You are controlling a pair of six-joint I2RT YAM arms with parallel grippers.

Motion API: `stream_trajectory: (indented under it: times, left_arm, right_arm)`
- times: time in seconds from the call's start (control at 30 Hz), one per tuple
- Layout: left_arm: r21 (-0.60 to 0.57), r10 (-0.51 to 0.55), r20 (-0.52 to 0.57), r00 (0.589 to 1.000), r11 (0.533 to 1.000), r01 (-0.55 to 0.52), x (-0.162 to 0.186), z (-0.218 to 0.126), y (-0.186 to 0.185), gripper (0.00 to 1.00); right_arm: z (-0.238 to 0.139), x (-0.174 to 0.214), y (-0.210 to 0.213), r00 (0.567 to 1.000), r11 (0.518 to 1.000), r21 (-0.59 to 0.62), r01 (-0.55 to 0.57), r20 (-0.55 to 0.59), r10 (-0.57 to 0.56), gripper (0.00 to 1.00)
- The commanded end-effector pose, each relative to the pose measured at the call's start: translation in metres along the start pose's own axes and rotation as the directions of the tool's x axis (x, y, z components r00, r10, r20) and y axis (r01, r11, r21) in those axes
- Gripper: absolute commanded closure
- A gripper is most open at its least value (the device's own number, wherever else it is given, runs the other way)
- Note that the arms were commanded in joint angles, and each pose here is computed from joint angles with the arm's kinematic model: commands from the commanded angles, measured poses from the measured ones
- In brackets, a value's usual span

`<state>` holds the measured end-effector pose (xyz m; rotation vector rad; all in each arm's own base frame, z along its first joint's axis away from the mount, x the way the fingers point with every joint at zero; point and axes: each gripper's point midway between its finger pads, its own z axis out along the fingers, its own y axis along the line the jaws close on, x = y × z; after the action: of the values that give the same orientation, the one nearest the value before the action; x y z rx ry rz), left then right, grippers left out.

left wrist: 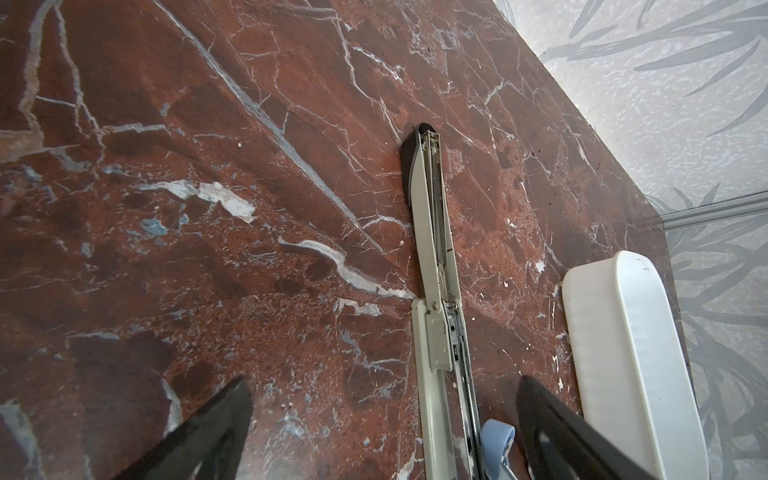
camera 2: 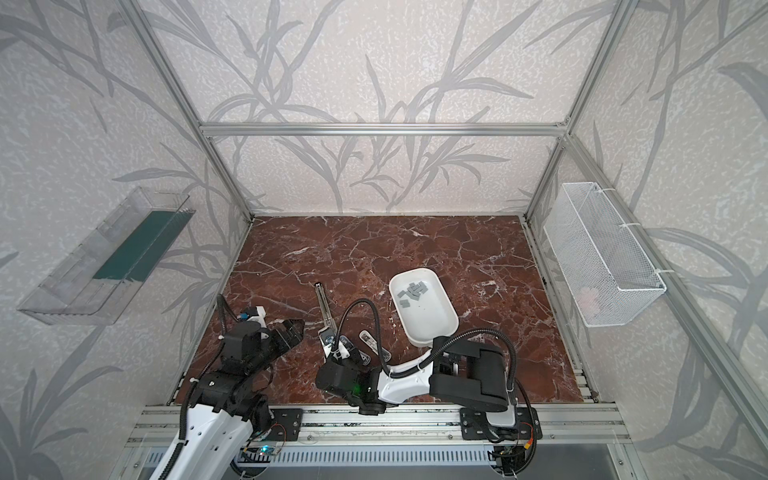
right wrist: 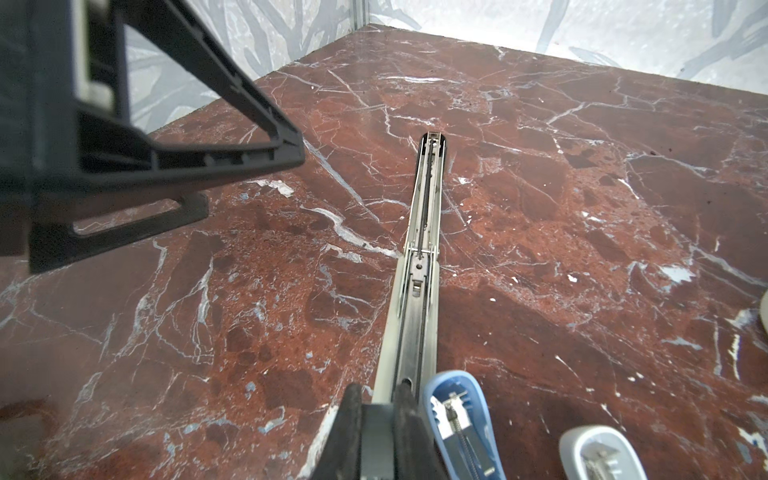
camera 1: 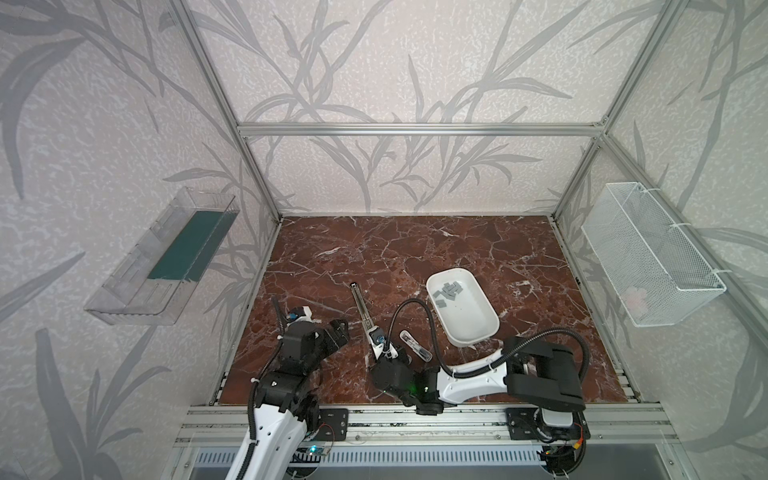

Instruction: Load the staples into the stapler

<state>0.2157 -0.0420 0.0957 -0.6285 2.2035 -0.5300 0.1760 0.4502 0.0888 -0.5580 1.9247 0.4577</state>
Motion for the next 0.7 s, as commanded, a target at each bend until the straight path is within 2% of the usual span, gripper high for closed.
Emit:
stream_trajectory:
  times: [0.0, 0.67]
  left_arm:
    - [0.019, 0.016, 0.020, 1.000, 1.000, -0.016, -0.006, -0.004, -0.007, 0.01]
    - [0.020, 0.016, 0.021, 1.000, 1.000, -0.017, -0.006, -0.004, -0.007, 0.01]
  right_arm:
    - [-0.003, -0.008, 0.000, 0.999, 1.000, 0.005, -0.029, 0.040, 0.029, 0.94]
    - [0.005, 0.007, -0.006, 0.998, 1.000, 0.004, -0.027, 0.051, 0.027, 0.95]
